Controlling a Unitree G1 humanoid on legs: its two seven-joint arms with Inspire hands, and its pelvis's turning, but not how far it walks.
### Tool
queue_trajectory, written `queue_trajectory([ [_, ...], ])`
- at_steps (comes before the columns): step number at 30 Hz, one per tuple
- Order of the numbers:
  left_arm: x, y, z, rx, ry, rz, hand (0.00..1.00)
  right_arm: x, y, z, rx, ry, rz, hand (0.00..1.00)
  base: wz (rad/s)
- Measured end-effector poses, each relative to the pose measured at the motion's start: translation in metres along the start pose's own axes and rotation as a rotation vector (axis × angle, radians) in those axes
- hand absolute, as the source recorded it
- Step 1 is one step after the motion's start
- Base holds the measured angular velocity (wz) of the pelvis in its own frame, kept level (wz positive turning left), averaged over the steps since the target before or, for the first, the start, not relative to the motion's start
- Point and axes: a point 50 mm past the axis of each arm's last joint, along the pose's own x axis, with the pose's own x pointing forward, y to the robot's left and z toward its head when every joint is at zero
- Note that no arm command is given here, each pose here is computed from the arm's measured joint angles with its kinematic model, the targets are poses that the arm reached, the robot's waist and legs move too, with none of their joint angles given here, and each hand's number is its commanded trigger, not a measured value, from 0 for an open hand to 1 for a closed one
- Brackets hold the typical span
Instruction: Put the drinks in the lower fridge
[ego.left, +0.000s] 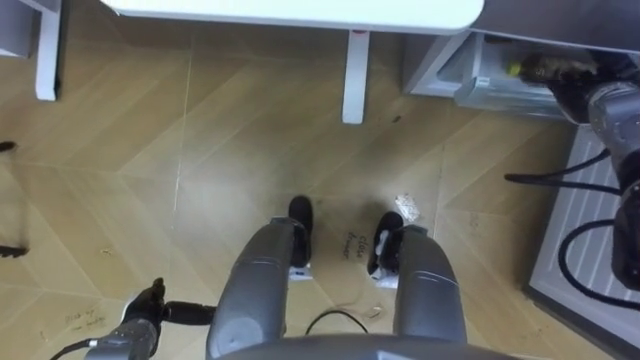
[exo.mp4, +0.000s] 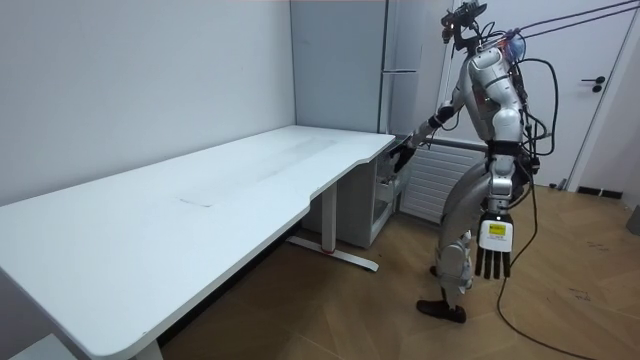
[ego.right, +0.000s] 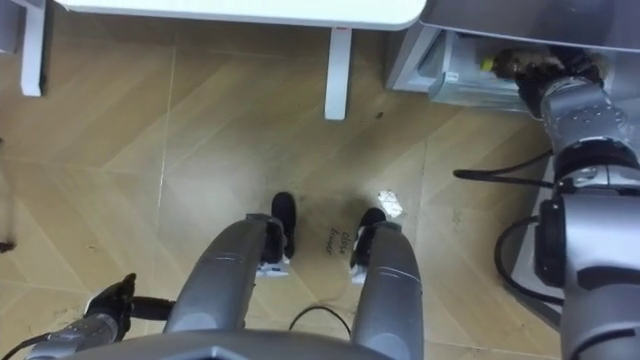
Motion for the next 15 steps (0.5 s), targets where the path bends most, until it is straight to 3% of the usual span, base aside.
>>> queue_trajectory([
  [15, 0.000, 0.002, 0.001, 0.004, -0.007, 0.002, 0.00, 0.002, -0.037, -0.009, -0.062, 0.051, -0.083, 0.00, 0.00],
])
